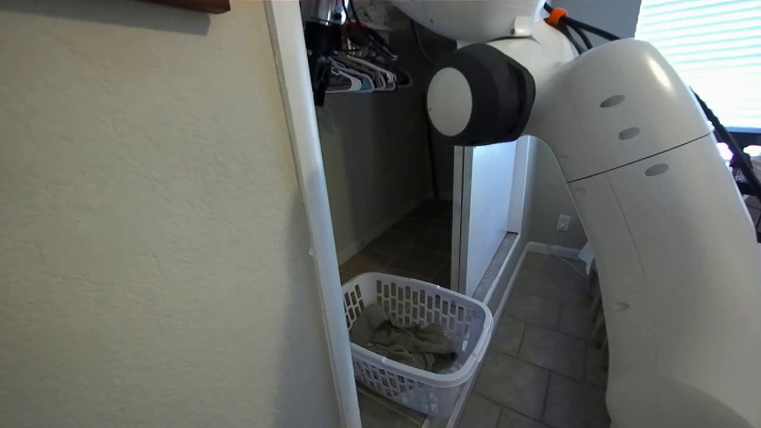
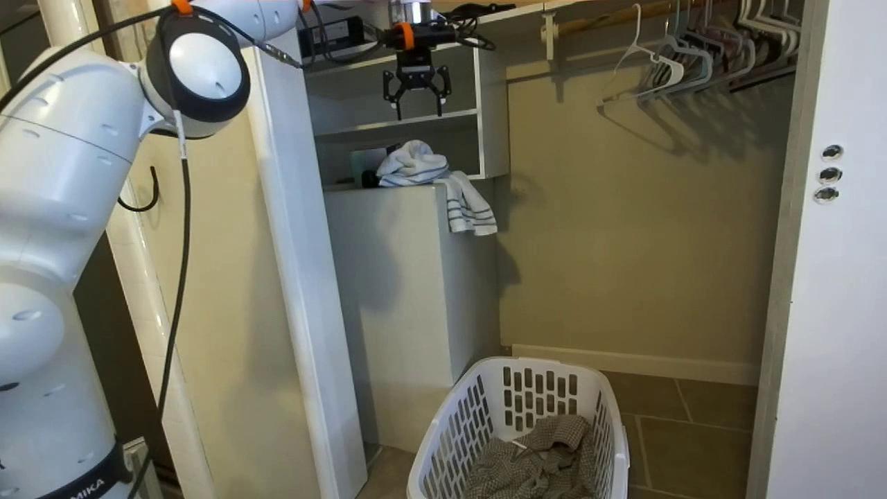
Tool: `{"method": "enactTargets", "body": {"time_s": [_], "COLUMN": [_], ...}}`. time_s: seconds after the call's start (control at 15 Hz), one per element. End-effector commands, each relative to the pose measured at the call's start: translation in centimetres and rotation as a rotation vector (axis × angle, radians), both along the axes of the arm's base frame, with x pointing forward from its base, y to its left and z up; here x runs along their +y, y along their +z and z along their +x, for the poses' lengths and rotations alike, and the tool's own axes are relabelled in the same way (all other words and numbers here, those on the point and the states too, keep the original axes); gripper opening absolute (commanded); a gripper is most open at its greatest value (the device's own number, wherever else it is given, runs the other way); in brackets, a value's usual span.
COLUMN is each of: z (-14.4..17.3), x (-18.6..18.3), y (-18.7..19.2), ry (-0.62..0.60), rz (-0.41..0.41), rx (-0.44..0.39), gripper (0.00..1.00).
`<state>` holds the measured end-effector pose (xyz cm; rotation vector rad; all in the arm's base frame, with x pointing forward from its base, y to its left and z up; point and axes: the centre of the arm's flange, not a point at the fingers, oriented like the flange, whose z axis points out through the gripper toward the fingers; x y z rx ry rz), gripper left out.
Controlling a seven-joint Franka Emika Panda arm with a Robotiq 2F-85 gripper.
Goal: Pull the white laundry basket, remove the white towel from the laundry basket and put it on the counter on the left
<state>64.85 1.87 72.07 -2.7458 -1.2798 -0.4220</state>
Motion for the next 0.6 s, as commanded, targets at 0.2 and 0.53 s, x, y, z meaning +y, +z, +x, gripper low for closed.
{"method": "enactTargets", "body": {"time_s": [0.2, 0.53], "z": [-9.3, -12.9], "x": [-1.8, -0.4], "y": [3.3, 2.4], "ry": [-0.313, -0.432], "rz": [-0.096, -0.201], "rx": [0.135, -0.037], "gripper": [1.00, 1.00]}}
